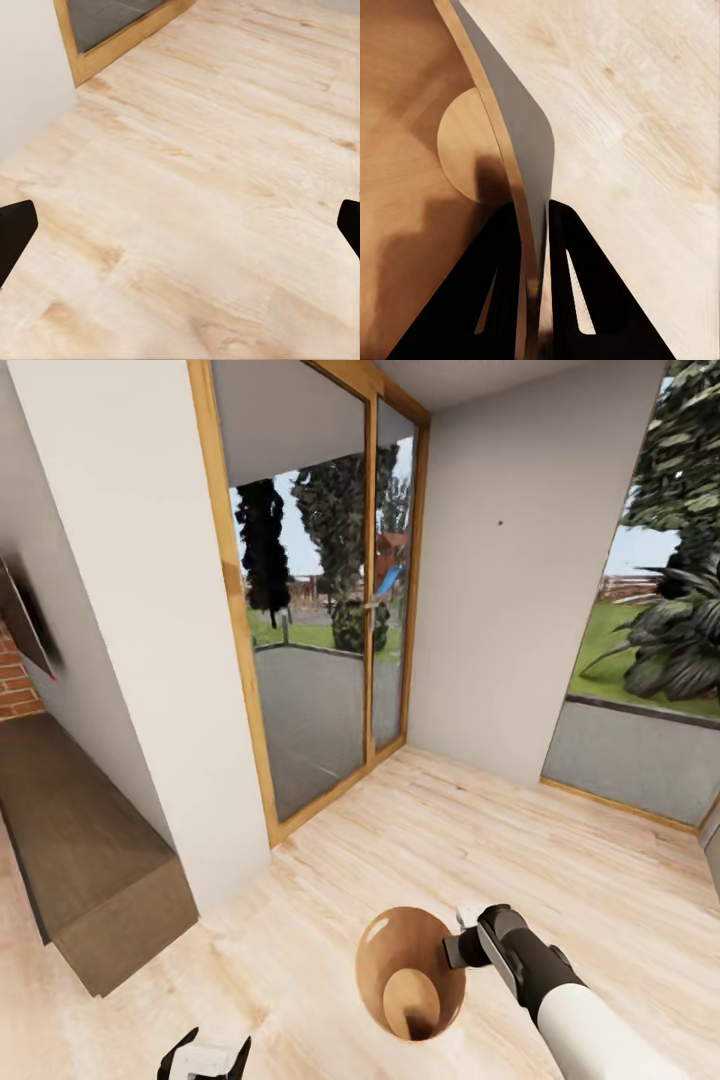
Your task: Put the three can of soda from the living room inside the tash can in the kitchen.
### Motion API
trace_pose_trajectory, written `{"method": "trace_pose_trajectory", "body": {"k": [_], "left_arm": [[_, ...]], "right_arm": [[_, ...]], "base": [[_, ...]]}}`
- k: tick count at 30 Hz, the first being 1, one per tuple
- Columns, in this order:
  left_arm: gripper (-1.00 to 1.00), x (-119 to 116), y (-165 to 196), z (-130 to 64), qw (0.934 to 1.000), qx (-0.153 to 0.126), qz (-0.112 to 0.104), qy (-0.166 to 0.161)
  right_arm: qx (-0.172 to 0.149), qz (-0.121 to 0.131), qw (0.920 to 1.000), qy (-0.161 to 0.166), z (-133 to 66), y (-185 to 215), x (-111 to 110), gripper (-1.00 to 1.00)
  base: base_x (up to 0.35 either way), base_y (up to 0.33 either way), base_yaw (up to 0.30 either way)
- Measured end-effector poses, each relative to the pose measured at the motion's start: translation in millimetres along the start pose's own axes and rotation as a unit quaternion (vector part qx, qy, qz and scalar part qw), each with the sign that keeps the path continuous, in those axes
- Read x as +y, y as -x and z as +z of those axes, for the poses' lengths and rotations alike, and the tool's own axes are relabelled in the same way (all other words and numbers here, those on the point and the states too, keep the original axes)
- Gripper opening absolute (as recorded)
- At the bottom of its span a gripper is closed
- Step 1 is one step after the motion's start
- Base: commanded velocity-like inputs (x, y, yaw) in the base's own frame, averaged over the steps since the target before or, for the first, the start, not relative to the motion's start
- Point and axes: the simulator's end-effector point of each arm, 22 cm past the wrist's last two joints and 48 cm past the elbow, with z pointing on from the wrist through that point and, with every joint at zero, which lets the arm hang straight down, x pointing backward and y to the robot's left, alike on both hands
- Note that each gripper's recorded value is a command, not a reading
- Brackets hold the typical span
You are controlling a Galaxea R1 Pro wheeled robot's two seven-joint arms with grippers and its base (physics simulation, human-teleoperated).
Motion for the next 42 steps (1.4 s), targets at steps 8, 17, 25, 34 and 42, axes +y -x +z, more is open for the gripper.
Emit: {"method": "trace_pose_trajectory", "body": {"k": [8, 17, 25, 34, 42], "left_arm": [[1.0, -0.7, 4.0, -0.3, 1.0, -0.006, -0.002, -0.001], [1.0, -1.5, 7.9, -0.7, 0.9999, -0.012, -0.001, -0.001], [1.0, -1.6, 9.9, -0.9, 0.9999, -0.015, -0.001, -0.001], [1.0, -1.6, 12.0, -1.0, 0.9998, -0.018, 0.0, -0.001], [1.0, -1.6, 13.6, -1.2, 0.9998, -0.02, 0.0, -0.001]], "right_arm": [[0.002, -0.009, 1.0, -0.001, -0.6, -4.2, 2.9, -1.0], [-0.002, -0.011, 0.9999, -0.003, -3.9, -2.2, 3.0, -1.0], [-0.005, -0.01, 0.9999, 0.009, -4.6, 0.3, 18.3, -1.0], [-0.007, -0.012, 0.9999, 0.009, -6.1, 1.8, 20.4, -1.0], [-0.009, -0.012, 0.9998, 0.008, -7.8, 3.1, 20.4, -1.0]], "base": [[0.254, 0.0, 0.212], [0.216, 0.034, 0.21], [0.12, 0.23, 0.173], [0.125, 0.248, 0.237], [0.115, 0.161, 0.243]]}}
